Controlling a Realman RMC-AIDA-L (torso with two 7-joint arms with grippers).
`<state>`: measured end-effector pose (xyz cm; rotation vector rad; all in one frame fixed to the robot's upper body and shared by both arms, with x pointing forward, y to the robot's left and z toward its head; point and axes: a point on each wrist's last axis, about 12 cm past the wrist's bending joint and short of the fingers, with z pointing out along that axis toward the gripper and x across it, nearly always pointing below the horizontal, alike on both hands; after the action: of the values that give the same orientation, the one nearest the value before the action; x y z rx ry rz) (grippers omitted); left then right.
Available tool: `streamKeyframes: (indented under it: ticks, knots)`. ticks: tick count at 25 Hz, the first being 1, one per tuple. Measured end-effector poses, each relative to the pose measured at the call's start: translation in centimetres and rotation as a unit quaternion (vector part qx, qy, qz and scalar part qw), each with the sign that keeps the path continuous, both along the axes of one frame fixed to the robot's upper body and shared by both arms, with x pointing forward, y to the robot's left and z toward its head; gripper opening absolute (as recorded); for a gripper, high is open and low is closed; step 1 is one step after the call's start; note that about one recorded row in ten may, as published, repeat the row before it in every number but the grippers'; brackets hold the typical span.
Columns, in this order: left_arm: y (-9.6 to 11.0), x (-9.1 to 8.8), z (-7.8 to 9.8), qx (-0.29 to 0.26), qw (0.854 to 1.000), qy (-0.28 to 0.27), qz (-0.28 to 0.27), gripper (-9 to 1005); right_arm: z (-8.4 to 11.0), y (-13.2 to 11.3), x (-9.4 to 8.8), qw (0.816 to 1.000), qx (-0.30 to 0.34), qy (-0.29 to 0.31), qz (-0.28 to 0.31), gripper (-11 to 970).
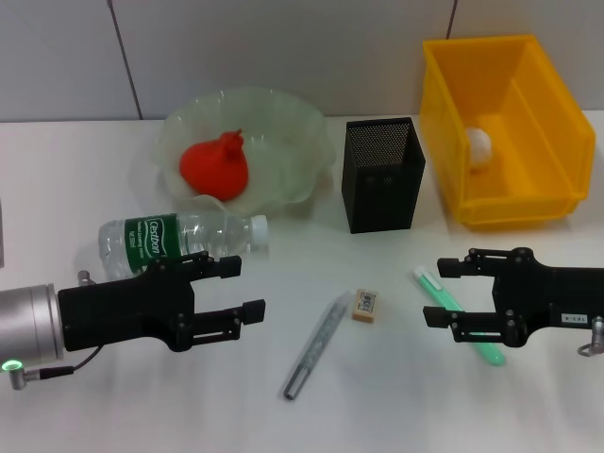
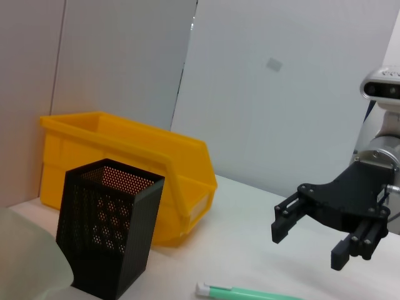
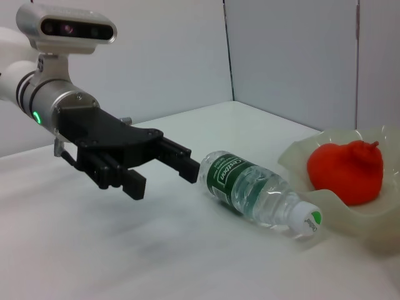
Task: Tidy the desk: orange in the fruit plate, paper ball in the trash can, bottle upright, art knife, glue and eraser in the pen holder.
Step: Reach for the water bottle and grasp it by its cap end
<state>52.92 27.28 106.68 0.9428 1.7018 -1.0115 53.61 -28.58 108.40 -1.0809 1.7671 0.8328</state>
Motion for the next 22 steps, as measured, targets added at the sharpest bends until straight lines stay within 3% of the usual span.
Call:
streamKeyframes:
  ticks: [9, 10, 11, 13, 14, 15, 18, 22]
  knots:
    - [0.2, 0.8, 1.4, -0.001, 1.000, -0.022, -0.006, 742, 0.0, 0.0, 0.0, 1.000, -0.001, -0.001, -0.001, 717]
    - [0.2, 1.7, 3.3, 0.009, 0.998, -0.053, -0.012, 742, 0.0, 0.0, 0.1, 1.000, -0.001, -0.001, 0.000, 717]
    - [0.2, 1.7, 3.3, 0.009, 0.998, -0.053, -0.012, 742, 0.0, 0.0, 0.1, 1.000, -0.001, -0.001, 0.000, 717]
    - [0.4, 3.0, 4.7, 0.060, 0.996, -0.067, -0.012, 742, 0.0, 0.1, 0.1, 1.000, 0.000, 0.000, -0.001, 716]
    - [0.4, 3.0, 4.7, 0.060, 0.996, -0.067, -0.012, 741, 0.1, 0.1, 0.1, 1.000, 0.000, 0.001, -0.001, 716]
    - [0.9, 4.4, 5.8, 0.111, 0.991, -0.079, -0.001, 741, 0.1, 0.1, 0.2, 1.000, 0.001, 0.004, -0.002, 716]
    - [1.2, 5.1, 6.3, 0.135, 0.987, -0.086, 0.004, 741, 0.1, 0.1, 0.3, 1.000, 0.001, 0.008, -0.002, 716]
    - [1.4, 7.3, 8.1, 0.237, 0.968, -0.087, 0.007, 741, 0.3, 0.1, 0.4, 1.000, 0.000, 0.010, -0.002, 716]
